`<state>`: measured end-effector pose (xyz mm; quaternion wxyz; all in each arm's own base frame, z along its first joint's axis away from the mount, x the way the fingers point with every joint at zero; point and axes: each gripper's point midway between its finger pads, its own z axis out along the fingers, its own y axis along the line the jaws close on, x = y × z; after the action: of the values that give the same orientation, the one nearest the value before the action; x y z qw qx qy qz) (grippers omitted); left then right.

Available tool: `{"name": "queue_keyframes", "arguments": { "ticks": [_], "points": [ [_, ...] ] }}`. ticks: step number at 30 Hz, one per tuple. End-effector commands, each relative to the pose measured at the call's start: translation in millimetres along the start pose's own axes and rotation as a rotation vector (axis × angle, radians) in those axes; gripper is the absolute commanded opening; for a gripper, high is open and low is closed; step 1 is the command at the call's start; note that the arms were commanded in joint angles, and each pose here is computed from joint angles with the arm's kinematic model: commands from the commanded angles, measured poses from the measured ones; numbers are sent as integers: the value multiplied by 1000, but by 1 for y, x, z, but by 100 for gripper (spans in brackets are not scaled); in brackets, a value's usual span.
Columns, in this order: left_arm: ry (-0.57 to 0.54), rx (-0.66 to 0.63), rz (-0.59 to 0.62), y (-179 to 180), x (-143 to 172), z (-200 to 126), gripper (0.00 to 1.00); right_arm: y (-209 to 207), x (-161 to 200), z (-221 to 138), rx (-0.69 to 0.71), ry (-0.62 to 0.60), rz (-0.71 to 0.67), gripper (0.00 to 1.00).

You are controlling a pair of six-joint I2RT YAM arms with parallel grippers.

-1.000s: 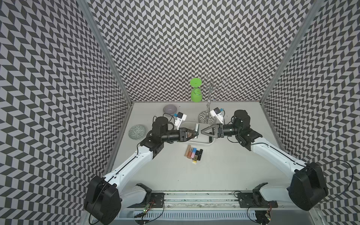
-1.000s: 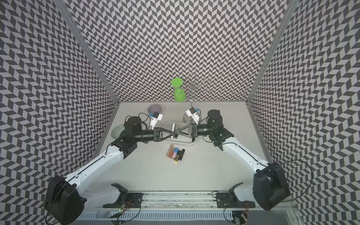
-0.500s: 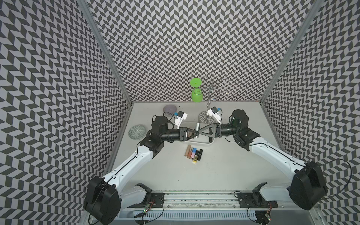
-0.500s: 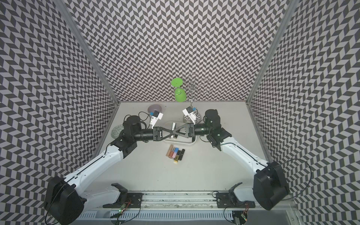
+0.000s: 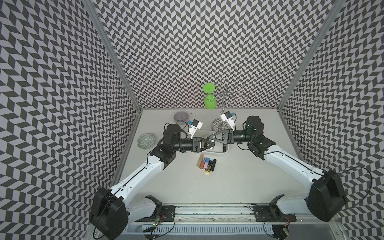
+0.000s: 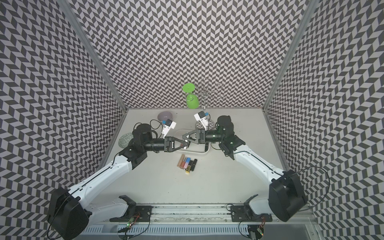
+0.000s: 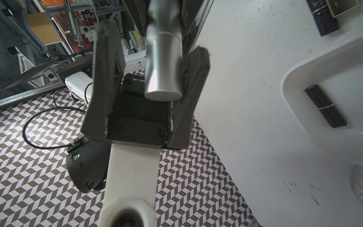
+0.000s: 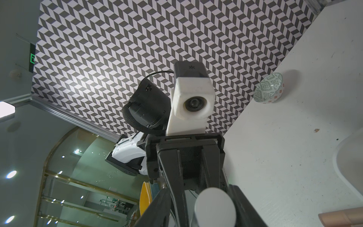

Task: Put the lipstick into the storage box
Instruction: Pick up the lipstick at the center of the board, then place the lipstick in the storage box.

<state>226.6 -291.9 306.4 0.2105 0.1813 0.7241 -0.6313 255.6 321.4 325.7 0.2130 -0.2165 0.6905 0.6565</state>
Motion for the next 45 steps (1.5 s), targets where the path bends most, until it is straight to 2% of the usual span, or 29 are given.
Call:
{"name": "queue_keyframes", "arguments": {
  "ticks": [1,11,18,22,23,24,28,30,34,38,45],
  "points": [
    [-14,47,65,-22,-8,-1,24,9,-11,3,-18,-26,-46,44],
    [-27,34,60,-16,-16,3,25,5,-4,2,-16,-11,-36,20],
    [-29,21,59,-12,-18,5,40,3,-5,1,-12,-12,-36,11],
    [-36,-9,69,-9,-20,4,62,1,-6,0,-2,-20,-32,11],
    [-41,-17,78,-10,-21,3,76,-1,-7,-1,5,-23,-29,11],
    [-44,-22,83,-10,-22,2,98,-2,-8,-2,11,-27,-29,11],
    [-51,-47,102,-10,-23,-5,99,-17,-18,-11,74,-55,-16,11],
    [-70,-100,113,-4,-26,-12,99,-34,-26,-15,164,-73,-8,11],
    [-166,-311,180,10,-38,-39,99,-81,-35,-26,414,-85,25,11],
    [-242,-522,212,27,-41,-70,99,-121,-32,-31,546,-63,90,12],
    [-298,-642,158,48,-29,-97,99,-189,-18,-32,703,7,192,11]
  ]
}}
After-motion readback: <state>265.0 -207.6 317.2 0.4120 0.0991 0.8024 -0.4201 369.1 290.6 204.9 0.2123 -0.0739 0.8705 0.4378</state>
